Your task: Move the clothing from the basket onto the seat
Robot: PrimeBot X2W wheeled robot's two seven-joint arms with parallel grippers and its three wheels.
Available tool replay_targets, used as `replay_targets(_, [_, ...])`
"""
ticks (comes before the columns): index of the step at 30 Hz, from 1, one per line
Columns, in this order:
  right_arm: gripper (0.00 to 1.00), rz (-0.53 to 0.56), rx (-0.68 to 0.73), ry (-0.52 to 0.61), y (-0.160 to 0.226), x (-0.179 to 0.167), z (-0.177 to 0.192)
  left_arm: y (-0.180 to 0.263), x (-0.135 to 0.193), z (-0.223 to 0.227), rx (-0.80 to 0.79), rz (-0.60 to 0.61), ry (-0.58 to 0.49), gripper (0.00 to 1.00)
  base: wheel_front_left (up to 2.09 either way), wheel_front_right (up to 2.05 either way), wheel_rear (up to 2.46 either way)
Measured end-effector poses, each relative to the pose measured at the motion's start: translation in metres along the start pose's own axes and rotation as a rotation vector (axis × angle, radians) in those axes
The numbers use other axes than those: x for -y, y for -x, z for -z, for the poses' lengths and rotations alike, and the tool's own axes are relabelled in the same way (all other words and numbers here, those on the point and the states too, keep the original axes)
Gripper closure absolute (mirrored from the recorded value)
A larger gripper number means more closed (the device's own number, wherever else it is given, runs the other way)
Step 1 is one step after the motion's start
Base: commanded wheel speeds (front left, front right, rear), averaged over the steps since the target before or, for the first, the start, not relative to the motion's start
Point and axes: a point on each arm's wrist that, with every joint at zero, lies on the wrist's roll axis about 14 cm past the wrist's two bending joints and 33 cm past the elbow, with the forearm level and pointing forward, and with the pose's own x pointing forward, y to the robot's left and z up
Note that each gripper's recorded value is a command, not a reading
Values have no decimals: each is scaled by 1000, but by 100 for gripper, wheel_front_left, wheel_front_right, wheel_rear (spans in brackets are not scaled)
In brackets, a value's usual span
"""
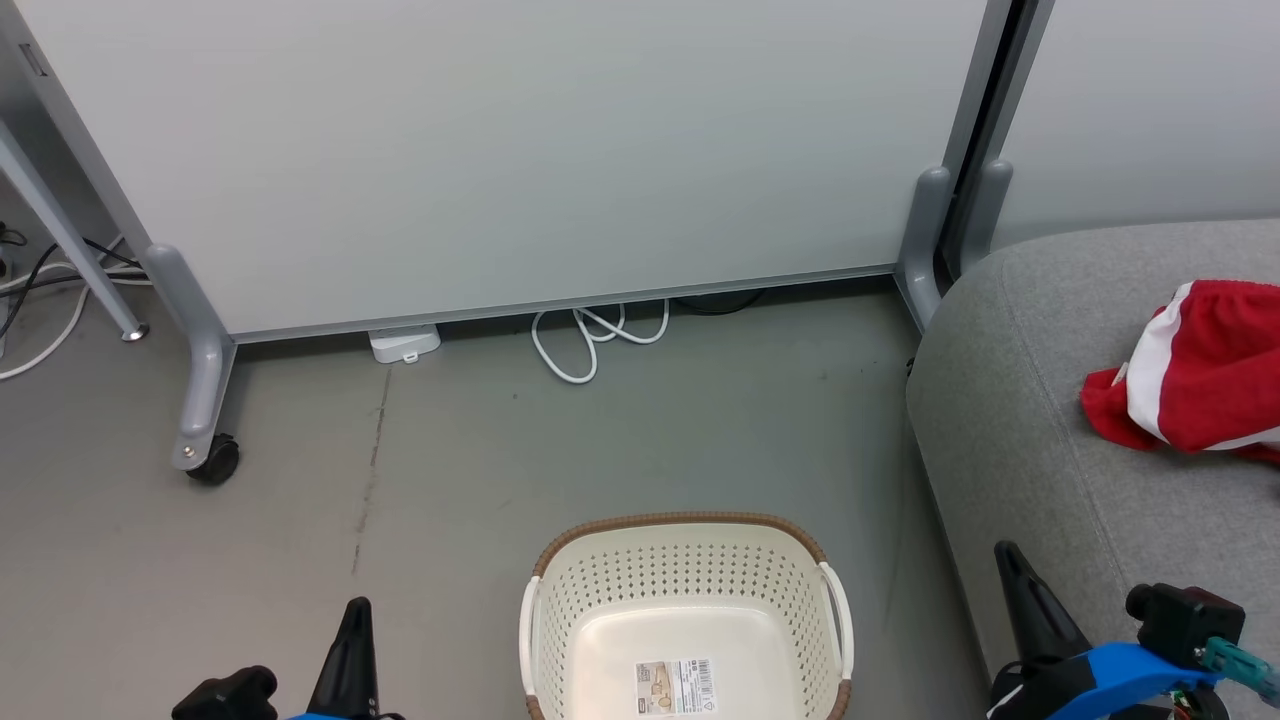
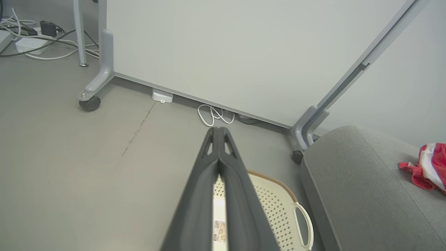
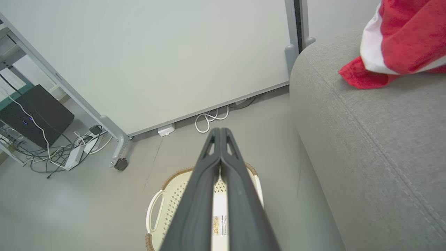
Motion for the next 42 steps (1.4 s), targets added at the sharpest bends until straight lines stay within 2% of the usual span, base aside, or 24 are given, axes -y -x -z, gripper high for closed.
replay_targets(21, [100, 17, 34, -334, -3, 6, -10, -11, -5, -20, 35, -38, 308, 100, 0, 0, 0])
replay_targets(42, [100, 9, 71, -597, -7, 9, -21, -21, -5, -40, 75, -29, 554, 100, 0, 0, 0])
